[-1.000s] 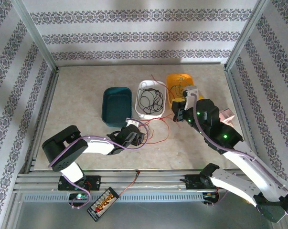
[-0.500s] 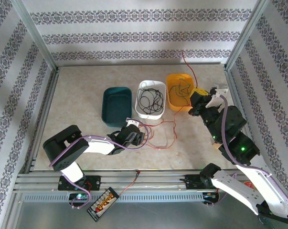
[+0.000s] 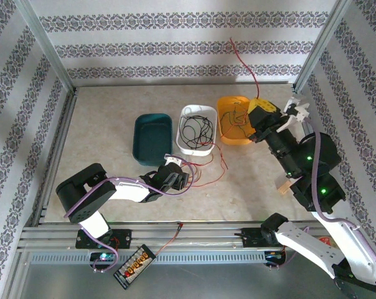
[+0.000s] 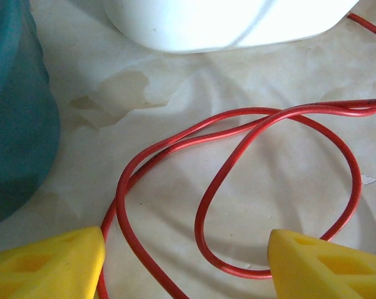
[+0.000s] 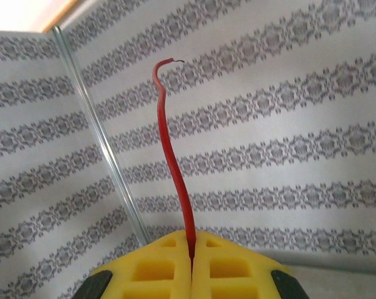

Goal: Untangle the cables

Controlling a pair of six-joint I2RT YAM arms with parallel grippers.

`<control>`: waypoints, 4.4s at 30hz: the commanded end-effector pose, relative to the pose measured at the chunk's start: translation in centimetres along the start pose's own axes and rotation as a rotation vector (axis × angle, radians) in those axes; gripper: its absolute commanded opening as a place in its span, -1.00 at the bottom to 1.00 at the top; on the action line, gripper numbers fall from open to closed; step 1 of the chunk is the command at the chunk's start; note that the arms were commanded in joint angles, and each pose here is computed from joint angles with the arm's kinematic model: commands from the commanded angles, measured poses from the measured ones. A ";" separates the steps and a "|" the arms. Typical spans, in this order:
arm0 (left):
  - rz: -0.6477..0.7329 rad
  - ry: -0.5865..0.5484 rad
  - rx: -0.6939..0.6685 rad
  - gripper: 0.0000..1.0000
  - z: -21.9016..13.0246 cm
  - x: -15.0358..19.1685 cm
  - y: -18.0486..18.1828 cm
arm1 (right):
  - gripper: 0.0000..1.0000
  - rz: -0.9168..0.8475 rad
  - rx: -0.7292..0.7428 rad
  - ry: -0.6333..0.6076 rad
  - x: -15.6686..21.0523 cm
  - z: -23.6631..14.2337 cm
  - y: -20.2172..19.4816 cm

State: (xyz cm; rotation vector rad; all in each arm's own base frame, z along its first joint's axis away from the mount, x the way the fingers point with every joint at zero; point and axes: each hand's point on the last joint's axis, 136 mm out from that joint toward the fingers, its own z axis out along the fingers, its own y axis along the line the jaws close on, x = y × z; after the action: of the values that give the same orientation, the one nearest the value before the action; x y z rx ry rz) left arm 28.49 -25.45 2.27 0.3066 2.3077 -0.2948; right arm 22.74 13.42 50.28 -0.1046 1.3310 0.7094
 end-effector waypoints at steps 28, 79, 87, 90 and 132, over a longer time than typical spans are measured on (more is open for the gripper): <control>0.042 0.127 -0.040 0.39 0.5 4.4 2.0 | -1.00 -0.329 0.656 -0.191 -7.8 -4.0 -11.4; 0.379 -0.221 0.438 0.56 -7.5 -8.5 -13.3 | -1.00 0.151 0.167 0.104 0.0 0.4 -8.6; 0.463 -0.217 0.525 0.58 -1.3 -8.7 -20.4 | -1.00 0.171 0.064 0.070 -4.0 0.3 -5.0; 0.417 -0.260 0.494 0.56 1.1 -9.6 -21.3 | -1.00 0.173 0.046 0.058 -4.7 0.1 -4.4; 0.043 -0.575 0.341 -1.00 -19.6 -21.7 -8.5 | -1.00 0.226 0.500 0.184 7.2 -2.5 -15.9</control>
State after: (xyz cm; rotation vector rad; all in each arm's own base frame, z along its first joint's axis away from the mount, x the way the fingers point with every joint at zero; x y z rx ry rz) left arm 25.75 -32.88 28.97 0.4374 1.6769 -0.8089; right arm 29.67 2.47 37.20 0.3977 1.7187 0.5145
